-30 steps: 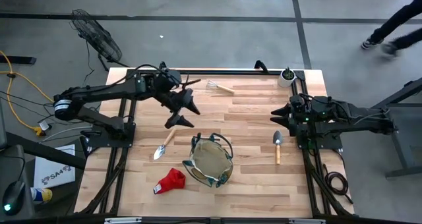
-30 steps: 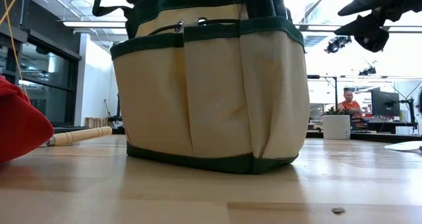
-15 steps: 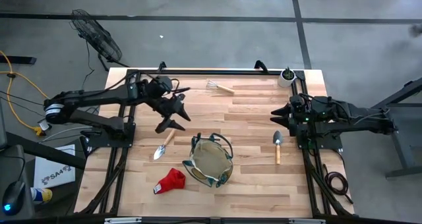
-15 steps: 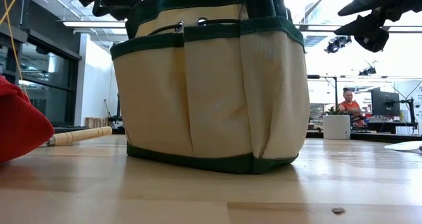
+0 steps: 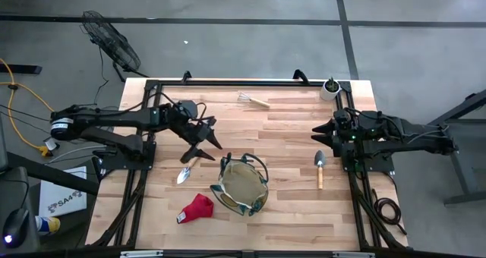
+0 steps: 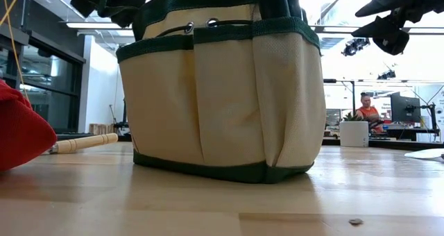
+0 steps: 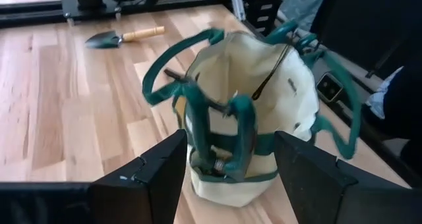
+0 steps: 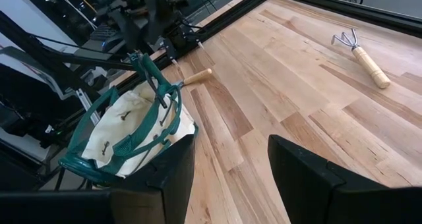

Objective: Pick & Place Garden tools in Gardening bag
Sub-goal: Put the green shear scissors into the light brown gardening bag

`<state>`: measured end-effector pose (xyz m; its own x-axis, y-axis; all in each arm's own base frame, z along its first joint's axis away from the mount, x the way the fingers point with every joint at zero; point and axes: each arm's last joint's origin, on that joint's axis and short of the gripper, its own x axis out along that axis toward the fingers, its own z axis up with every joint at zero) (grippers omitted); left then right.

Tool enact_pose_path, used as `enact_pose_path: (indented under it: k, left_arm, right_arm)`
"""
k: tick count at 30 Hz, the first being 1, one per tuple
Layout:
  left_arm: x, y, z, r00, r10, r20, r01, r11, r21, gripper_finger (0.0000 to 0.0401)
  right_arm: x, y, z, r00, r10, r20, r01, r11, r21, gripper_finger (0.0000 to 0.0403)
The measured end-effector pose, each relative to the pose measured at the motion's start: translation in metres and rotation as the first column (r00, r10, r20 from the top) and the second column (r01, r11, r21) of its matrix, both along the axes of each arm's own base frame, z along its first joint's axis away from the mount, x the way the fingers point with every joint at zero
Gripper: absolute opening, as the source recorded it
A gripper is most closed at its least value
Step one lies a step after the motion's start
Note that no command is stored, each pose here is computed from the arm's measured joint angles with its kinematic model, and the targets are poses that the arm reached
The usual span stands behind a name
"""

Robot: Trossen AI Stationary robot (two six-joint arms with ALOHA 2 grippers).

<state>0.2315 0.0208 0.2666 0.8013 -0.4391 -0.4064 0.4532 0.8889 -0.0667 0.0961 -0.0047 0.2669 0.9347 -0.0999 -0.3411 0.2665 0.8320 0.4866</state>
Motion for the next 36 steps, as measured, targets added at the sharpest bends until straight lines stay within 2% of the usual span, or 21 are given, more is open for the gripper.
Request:
enact_pose_path:
  k: [9,14,22,32,36]
  left_arm:
    - [0.001,-0.012,-0.002,0.999,-0.039,-0.003,0.039,0.999,0.005,0.0219]
    - [0.007,-0.016,-0.009,0.999,-0.019,-0.031,0.020,0.999,0.028,0.0219]
    - [0.011,-0.015,-0.009,1.000,-0.011,-0.001,0.011,0.999,0.033,0.0219]
    - [0.017,-0.026,-0.013,0.997,-0.071,0.004,0.071,0.997,0.026,0.0219]
    - [0.022,-0.029,-0.015,0.998,-0.064,0.009,0.063,0.997,0.036,0.0219]
  right_arm:
    - [0.000,0.000,0.000,1.000,0.000,0.000,0.000,1.000,0.000,0.0184]
    - [0.000,0.000,0.000,1.000,0.000,0.000,0.000,1.000,0.000,0.0184]
    - [0.000,0.000,0.000,1.000,0.000,0.000,0.000,1.000,0.000,0.0184]
    - [0.000,0.000,0.000,1.000,0.000,0.000,0.000,1.000,0.000,0.0184]
    - [0.000,0.000,0.000,1.000,0.001,0.000,-0.001,1.000,0.000,0.0184]
